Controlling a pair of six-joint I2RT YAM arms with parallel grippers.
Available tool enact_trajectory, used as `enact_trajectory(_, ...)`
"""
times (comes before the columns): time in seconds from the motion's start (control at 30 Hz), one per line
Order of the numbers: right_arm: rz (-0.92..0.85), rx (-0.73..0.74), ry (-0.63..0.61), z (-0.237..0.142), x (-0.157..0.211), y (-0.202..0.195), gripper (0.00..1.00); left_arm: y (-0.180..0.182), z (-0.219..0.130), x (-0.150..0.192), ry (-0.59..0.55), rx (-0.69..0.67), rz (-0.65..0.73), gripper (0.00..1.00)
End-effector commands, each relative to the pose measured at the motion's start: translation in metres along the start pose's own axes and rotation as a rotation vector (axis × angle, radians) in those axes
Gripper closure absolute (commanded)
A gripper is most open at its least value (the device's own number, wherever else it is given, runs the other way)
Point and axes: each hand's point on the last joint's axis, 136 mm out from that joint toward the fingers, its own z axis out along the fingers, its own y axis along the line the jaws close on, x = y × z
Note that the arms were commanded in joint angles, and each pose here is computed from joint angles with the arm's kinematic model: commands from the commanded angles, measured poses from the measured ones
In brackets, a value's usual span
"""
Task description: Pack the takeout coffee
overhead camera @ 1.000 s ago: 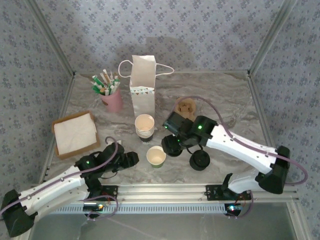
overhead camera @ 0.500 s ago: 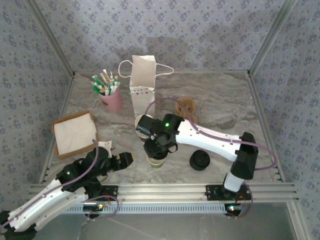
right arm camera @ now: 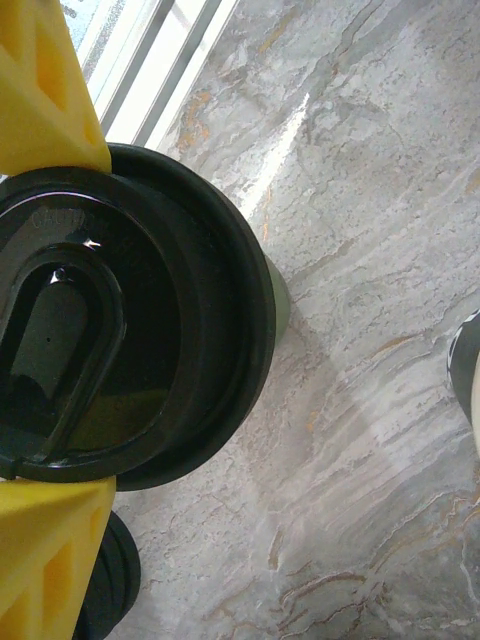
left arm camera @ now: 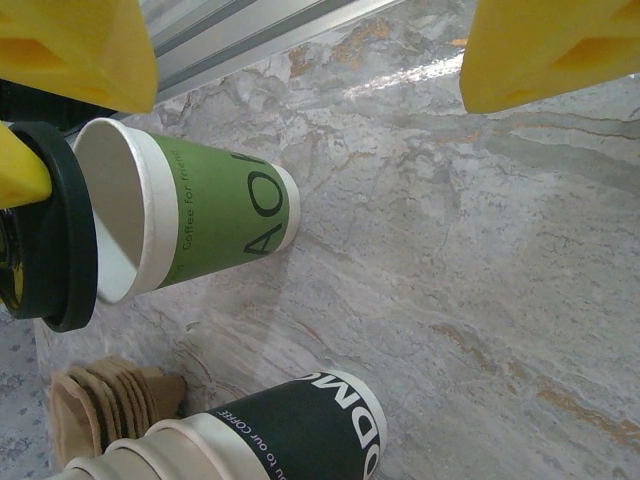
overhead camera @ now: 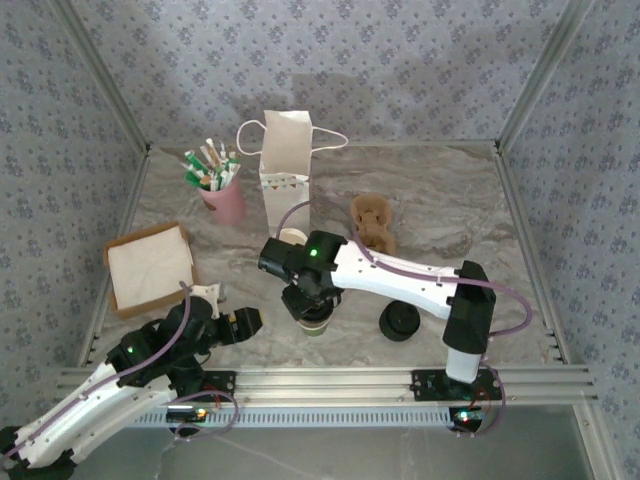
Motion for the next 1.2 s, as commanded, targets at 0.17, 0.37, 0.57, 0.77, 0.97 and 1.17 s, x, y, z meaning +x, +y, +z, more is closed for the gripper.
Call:
enact_trajectory(0.17,-0.008,0.029,0.012,0.010,0.005,-0.001,0.28,0.004,-0.001,0.000,-0.006,-0.012,0.010,0.20)
enact_trajectory(0.37,-0.006,0.023,0.016,0.013,0.009,0.001,0.28,0.003,-0.001,-0.001,-0.009,-0.009,0.007,0.20)
enact_trajectory(0.57,-0.008,0.016,0.010,0.013,0.010,0.005,0.29,0.003,0.000,-0.001,-0.008,-0.008,0.007,0.20)
enact_trajectory(0.77,-0.008,0.011,0.002,0.013,0.009,0.007,0.29,0.004,0.000,0.000,-0.005,-0.009,0.006,0.20)
enact_trajectory(0.97,-0.007,0.012,0.010,0.016,0.011,0.007,0.29,0.004,0.000,0.000,-0.004,-0.008,0.004,0.20)
enact_trajectory(1.17,-0.008,0.015,0.016,0.019,0.014,0.006,0.29,0.003,0.001,0.000,-0.003,-0.008,0.003,0.20)
